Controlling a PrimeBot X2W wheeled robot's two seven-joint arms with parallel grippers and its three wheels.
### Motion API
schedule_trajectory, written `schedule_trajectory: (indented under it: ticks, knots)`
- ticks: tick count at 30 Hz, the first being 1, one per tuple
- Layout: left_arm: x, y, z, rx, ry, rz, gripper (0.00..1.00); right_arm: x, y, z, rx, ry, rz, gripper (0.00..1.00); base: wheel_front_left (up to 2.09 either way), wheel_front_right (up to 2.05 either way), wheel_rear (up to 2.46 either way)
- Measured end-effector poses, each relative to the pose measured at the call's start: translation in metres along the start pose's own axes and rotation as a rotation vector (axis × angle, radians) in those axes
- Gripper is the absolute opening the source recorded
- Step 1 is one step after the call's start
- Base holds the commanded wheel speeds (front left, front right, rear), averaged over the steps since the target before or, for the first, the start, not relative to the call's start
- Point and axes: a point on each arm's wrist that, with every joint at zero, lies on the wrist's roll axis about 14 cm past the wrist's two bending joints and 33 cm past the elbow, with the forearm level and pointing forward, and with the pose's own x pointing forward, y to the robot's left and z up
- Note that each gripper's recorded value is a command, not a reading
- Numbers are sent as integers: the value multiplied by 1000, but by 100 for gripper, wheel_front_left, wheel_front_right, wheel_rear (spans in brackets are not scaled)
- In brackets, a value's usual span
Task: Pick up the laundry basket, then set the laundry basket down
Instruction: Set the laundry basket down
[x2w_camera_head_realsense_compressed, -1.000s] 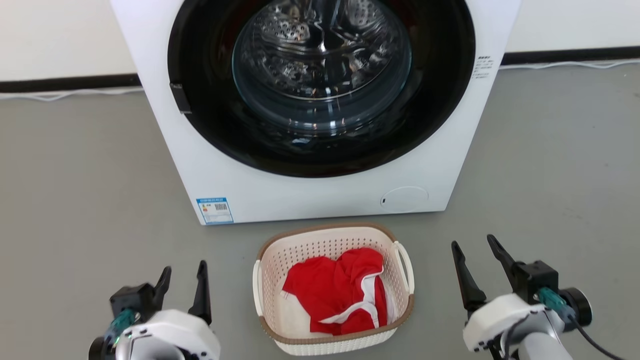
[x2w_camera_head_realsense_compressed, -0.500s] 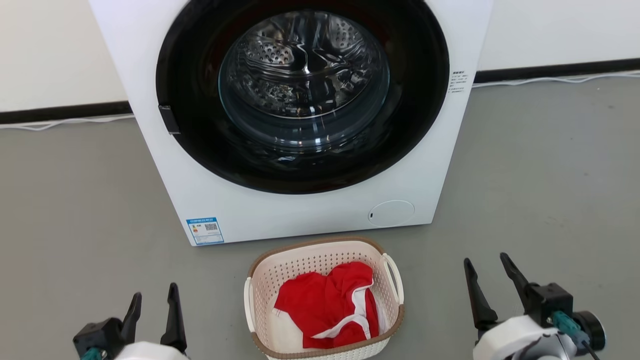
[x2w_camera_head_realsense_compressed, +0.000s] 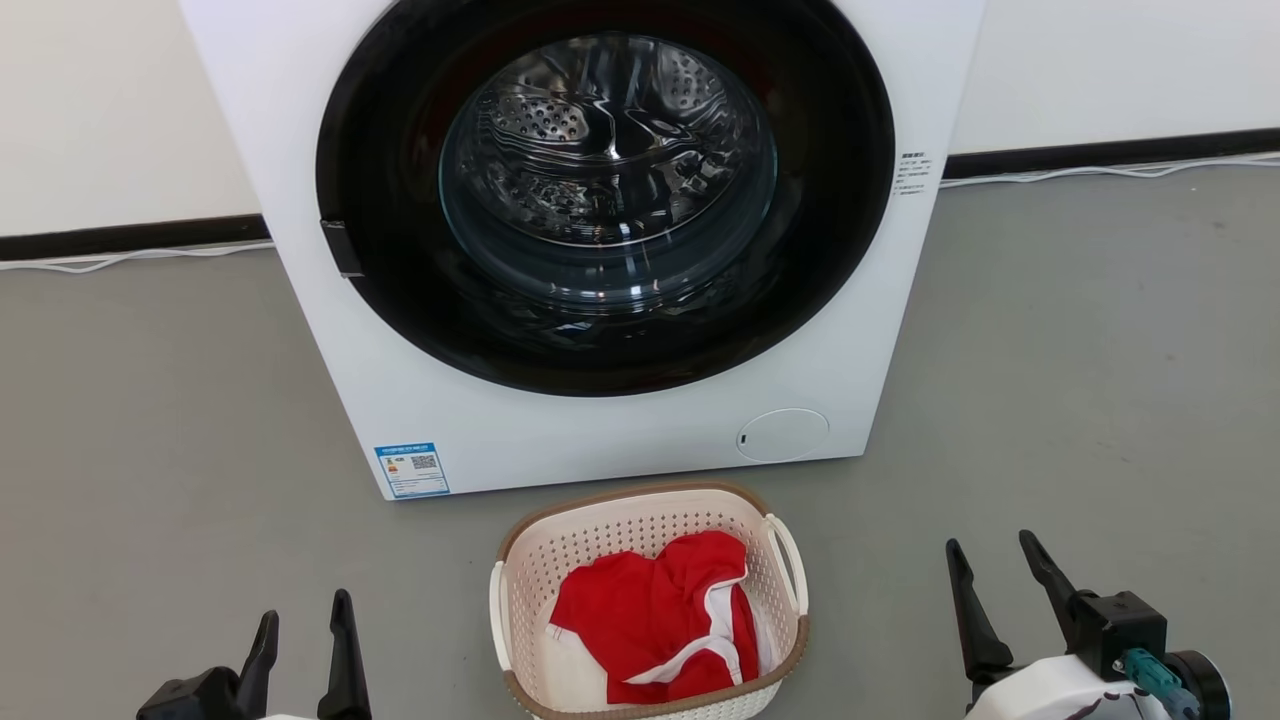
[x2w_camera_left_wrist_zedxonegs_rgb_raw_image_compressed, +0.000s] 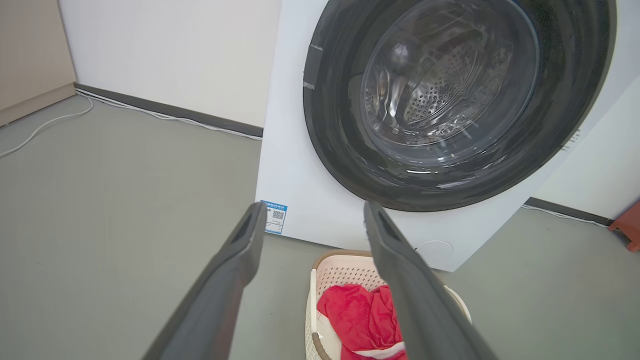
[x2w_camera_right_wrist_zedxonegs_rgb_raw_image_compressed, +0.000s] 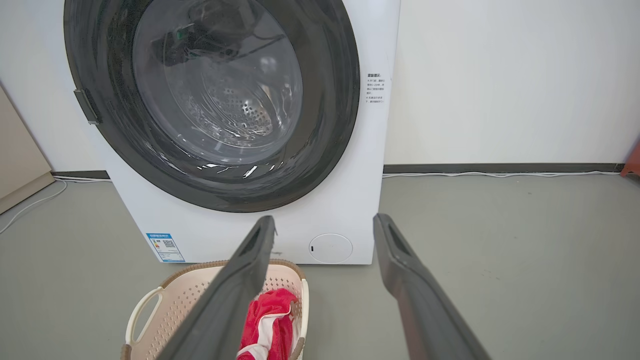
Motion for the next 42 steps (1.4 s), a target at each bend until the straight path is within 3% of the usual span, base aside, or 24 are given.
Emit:
schedule_trajectory:
  ticks: [42]
  knots:
    - [-6,12,-10,59,41,16,100,5,6,-2,2,9,17,100,0,0,0]
